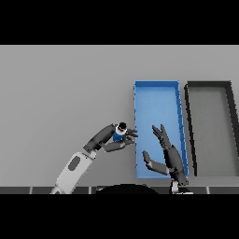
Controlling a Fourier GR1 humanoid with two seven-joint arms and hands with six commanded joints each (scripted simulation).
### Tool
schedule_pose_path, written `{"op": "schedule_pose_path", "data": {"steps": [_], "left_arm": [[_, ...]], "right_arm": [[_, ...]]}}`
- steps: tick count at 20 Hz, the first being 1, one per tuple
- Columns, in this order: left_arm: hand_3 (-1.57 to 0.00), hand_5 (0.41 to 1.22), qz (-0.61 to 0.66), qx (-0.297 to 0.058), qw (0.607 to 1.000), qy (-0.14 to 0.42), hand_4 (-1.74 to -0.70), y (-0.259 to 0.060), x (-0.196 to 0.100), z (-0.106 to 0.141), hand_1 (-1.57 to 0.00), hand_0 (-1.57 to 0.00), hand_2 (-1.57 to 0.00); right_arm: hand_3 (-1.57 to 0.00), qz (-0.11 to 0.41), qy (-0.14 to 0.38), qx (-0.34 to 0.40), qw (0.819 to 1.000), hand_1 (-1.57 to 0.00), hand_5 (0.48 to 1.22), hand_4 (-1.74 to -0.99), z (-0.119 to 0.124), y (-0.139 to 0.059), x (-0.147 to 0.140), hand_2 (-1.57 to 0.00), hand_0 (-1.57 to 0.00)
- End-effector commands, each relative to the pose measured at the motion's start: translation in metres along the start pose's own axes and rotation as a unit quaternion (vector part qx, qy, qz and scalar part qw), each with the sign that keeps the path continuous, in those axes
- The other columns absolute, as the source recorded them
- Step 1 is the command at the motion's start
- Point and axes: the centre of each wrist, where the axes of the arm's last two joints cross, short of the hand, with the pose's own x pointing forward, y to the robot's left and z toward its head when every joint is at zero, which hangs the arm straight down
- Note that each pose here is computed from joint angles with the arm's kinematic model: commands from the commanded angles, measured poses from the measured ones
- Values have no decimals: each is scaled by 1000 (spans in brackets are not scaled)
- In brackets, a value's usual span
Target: Pick up the blue pipe and place it into the blue bin.
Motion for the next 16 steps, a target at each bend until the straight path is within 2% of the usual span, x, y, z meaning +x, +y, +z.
{"op": "schedule_pose_path", "data": {"steps": [1,5,6,8,13,16], "left_arm": [[-1571,1221,-6,-1,1000,-1,-1467,-1,2,1,-1571,-1571,-1571],[-1571,1221,-13,-1,1000,5,-1467,-1,-1,-1,-1571,-1571,-1571],[-1571,1221,-13,-3,1000,4,-1467,0,-2,-2,-1571,-1571,-1571],[-1571,1221,-7,-6,1000,-1,-1467,0,-1,-5,-1571,-1571,-1571],[-1571,1221,1,-14,1000,-6,-1465,8,-3,-3,-1571,-1571,-1571],[-1571,1221,10,-20,1000,6,-1470,6,-6,-2,-1571,-1571,-1571]], "right_arm": [[0,14,-8,21,1000,-7,560,-1261,-8,2,11,-99,1],[1,60,-14,91,994,-2,556,-1296,-37,11,35,-53,1],[1,67,-32,110,991,-2,559,-1298,-44,16,42,-44,1],[1,65,-33,140,988,-1,560,-1300,-55,26,50,-42,1],[1,83,-30,195,977,-2,551,-1242,-82,39,65,-52,1],[1,96,-59,211,971,-20,534,-1209,-97,46,83,-71,-11]]}}
